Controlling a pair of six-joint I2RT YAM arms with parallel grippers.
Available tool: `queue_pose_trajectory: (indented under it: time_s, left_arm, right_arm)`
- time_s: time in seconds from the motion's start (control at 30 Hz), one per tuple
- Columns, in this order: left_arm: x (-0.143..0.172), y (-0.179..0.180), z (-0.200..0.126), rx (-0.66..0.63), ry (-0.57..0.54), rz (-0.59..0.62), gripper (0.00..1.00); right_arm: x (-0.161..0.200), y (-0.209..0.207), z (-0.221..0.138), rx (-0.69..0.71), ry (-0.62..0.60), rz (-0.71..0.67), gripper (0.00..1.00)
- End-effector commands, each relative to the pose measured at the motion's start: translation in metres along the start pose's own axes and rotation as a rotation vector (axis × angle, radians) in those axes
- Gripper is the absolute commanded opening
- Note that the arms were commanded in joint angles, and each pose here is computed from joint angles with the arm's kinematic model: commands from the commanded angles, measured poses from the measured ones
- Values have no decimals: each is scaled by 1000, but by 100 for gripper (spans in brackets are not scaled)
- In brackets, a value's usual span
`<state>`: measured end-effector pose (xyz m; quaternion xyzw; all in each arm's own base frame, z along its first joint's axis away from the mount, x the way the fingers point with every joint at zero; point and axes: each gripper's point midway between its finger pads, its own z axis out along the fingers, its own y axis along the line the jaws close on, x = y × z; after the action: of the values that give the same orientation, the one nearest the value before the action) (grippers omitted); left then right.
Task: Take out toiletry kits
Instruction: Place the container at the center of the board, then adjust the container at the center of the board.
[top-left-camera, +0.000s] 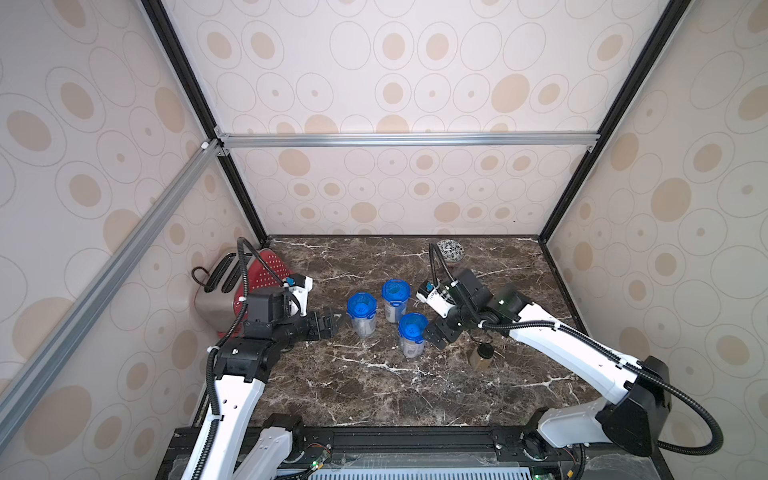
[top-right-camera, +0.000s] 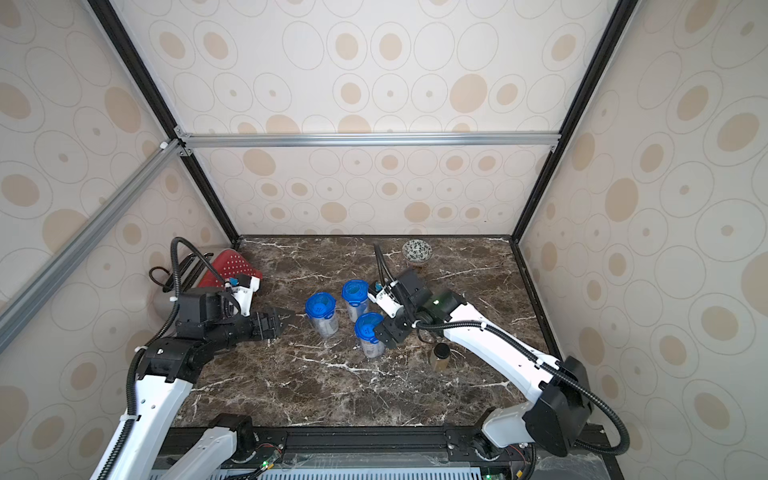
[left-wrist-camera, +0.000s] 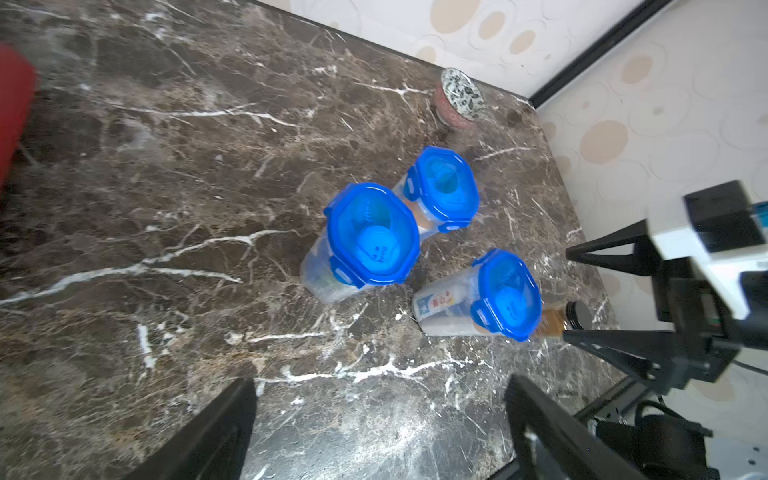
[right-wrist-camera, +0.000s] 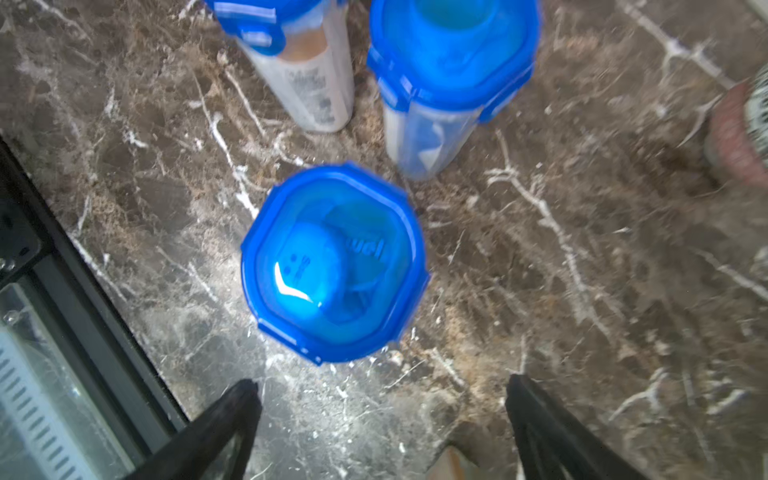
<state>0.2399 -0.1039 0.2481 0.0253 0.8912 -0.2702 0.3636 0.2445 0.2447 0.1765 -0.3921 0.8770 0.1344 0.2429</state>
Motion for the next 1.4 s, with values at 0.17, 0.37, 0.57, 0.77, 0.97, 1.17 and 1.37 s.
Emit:
queue_pose_trajectory:
  time_s: [0.17, 0.37, 0.57, 0.77, 0.97, 1.17, 1.37]
  left_arm:
    - [-12, -27, 13, 67, 15, 33, 92]
    - [-8, -23, 16, 58, 25, 33, 92]
    - [-6, -21, 16, 45, 32, 41, 92]
    - [-2, -16, 18, 25, 48, 51, 92]
    - [-3, -16, 18, 23, 51, 49, 93]
    - [-4, -24, 18, 66, 57, 55, 92]
    - [-12, -58, 22, 236, 32, 37, 87]
  right_arm:
    - [31, 44, 13, -244, -2, 169, 87]
    - [20, 63, 17, -333, -36, 174, 85]
    - [3, 69, 23, -346, -49, 164, 84]
    - [0, 77, 24, -371, -54, 158, 84]
    - [-7, 90, 23, -434, -83, 156, 84]
    - [-5, 87, 21, -404, -91, 138, 84]
    - [3, 81, 6, -368, -139, 115, 85]
